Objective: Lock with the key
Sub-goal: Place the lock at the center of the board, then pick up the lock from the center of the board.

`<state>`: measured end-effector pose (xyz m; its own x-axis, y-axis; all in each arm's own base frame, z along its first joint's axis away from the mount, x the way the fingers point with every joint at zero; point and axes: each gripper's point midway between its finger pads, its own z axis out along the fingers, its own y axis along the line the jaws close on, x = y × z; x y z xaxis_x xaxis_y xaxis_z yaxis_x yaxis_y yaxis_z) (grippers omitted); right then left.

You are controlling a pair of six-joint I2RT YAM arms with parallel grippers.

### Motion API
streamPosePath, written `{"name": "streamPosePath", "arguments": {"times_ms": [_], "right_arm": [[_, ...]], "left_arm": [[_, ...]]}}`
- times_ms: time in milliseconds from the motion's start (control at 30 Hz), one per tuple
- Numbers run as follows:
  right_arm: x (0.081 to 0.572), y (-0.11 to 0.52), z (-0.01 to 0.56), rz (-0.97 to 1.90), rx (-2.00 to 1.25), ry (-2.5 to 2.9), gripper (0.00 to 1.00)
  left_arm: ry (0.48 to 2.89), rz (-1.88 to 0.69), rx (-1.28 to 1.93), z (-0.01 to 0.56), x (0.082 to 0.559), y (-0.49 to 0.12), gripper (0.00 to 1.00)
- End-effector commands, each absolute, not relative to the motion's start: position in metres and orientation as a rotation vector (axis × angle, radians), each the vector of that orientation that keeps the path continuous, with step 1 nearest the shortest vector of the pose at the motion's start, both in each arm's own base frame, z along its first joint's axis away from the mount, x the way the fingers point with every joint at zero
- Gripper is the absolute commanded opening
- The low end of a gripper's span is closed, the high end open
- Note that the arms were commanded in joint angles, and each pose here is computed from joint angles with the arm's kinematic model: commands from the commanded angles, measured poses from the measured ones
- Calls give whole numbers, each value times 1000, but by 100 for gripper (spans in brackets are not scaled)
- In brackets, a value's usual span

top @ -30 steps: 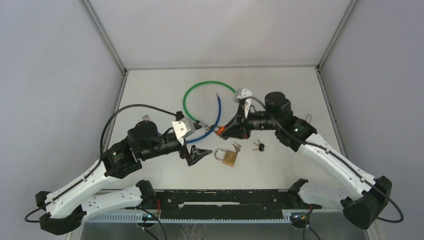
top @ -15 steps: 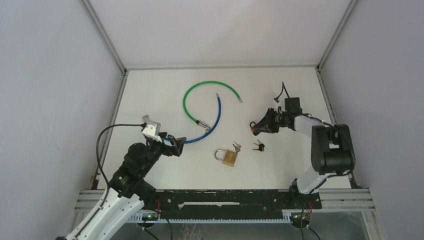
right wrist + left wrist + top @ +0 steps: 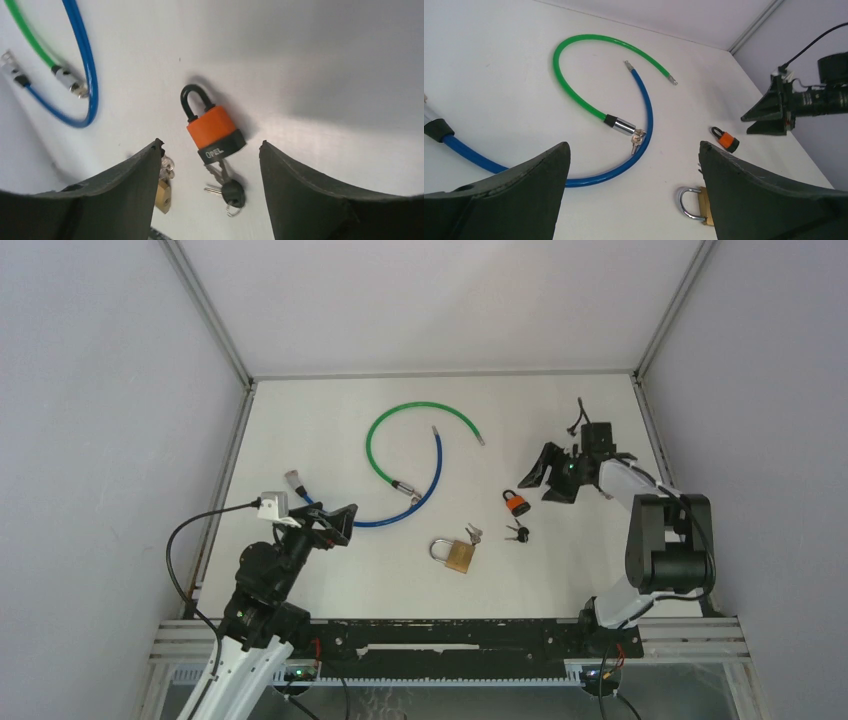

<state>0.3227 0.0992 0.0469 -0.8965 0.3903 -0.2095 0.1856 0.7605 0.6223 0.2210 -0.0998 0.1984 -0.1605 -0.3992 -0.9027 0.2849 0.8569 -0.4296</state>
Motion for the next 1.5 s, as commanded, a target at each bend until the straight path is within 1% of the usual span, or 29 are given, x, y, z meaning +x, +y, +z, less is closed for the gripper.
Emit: {"name": "streamPosePath", "arguments": {"times_ms": [0, 67, 167, 300, 500, 667, 833, 967, 1100, 1267, 1400, 1467], "right_arm": [[339, 16, 89, 306, 432, 2583, 78], [338, -20, 89, 102, 487, 2584, 81], [331, -63, 75, -73, 590, 2642, 83], [333, -98, 58, -136, 706, 2683, 85], [351, -109, 52, -174, 676, 2686, 85], [363, -108, 40, -146, 622, 2733, 77], [368, -110, 38, -171, 550, 2754, 72], [375, -100, 35, -81, 504, 2756, 61], [376, -87, 27, 26, 503, 2778, 60], [365, -92, 13, -14, 554, 2844, 54], [361, -92, 8, -10, 563, 2866, 56], [363, -95, 8, -21, 555, 2864, 54]], "left_arm": [[1566, -664, -75, 211, 219, -106, 100], [1555, -670, -67, 215, 217, -107, 100], [1542, -672, -68, 220, 216, -106, 100], [1530, -692, -25, 227, 210, -110, 100], [1535, -678, -12, 227, 210, -109, 100], [1537, -675, -17, 226, 212, -109, 100], [1536, -658, -14, 227, 213, -107, 100], [1536, -659, -17, 227, 214, -107, 100], [1535, -657, -18, 228, 215, -107, 100], [1537, -656, -21, 229, 215, -106, 100], [1530, -647, -26, 232, 216, -104, 100], [1533, -648, -23, 232, 216, -105, 100]]}}
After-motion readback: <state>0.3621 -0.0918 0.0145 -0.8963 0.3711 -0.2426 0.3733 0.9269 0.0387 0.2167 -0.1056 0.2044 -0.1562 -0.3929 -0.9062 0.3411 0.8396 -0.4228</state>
